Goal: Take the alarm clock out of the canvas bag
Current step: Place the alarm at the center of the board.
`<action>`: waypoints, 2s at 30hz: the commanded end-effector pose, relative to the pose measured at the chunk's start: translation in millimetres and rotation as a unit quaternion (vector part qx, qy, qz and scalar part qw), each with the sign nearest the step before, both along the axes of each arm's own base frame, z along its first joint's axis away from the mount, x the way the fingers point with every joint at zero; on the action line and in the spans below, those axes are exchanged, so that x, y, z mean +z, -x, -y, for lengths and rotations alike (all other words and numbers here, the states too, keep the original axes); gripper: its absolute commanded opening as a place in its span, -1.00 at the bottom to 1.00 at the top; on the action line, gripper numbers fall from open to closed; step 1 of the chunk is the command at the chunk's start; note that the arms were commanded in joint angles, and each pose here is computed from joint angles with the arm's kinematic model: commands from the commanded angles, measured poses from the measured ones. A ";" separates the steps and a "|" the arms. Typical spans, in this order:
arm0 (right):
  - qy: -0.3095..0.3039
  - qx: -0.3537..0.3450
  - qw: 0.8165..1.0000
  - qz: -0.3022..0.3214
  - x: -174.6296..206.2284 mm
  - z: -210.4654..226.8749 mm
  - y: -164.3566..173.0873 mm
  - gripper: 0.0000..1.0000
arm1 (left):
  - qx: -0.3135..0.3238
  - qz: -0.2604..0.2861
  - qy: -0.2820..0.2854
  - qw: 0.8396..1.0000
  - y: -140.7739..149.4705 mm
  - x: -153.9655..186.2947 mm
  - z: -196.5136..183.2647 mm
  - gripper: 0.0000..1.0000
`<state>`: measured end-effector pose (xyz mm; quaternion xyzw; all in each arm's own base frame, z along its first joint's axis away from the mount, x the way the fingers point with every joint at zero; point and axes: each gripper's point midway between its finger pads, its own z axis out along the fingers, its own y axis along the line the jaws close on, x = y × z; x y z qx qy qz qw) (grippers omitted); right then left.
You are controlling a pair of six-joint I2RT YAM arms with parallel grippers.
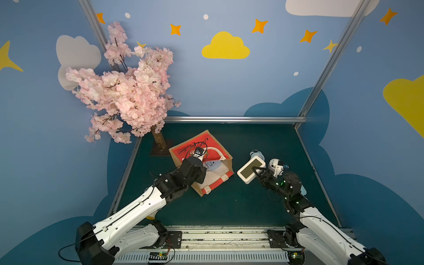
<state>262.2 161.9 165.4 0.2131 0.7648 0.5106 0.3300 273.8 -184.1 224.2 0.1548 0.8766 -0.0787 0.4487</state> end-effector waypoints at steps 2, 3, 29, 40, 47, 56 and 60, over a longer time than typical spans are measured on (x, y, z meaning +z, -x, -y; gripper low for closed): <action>0.000 -0.020 0.997 -0.076 -40.4 20.3 10.2 -0.67 | 0.007 0.018 0.022 1.000 -2.1 14.9 -2.0 -0.95; 0.001 -0.030 0.996 -0.080 -45.9 26.2 9.4 -0.67 | 0.008 0.017 0.023 1.000 -1.7 14.4 -2.2 -0.95; -0.002 -0.167 0.975 -0.146 -97.8 108.5 -27.0 -0.67 | 0.002 0.015 0.029 0.999 -2.1 10.2 1.9 -0.95; -0.018 -0.224 0.954 -0.197 -121.0 125.8 -21.4 -0.60 | -0.004 0.014 0.032 0.999 -6.1 8.5 7.2 -0.95; -0.018 -0.259 0.946 -0.197 -119.8 138.0 -30.6 -0.56 | -0.002 0.017 0.032 0.999 -6.0 8.4 5.7 -0.95; -0.051 -0.265 0.939 -0.214 -133.3 131.2 -41.0 -0.49 | -0.005 0.016 0.037 0.999 -9.9 6.0 10.5 -0.95; -0.065 -0.268 0.935 -0.221 -137.5 120.6 -44.7 -0.50 | -0.006 0.014 0.037 0.999 -10.8 5.2 12.3 -0.95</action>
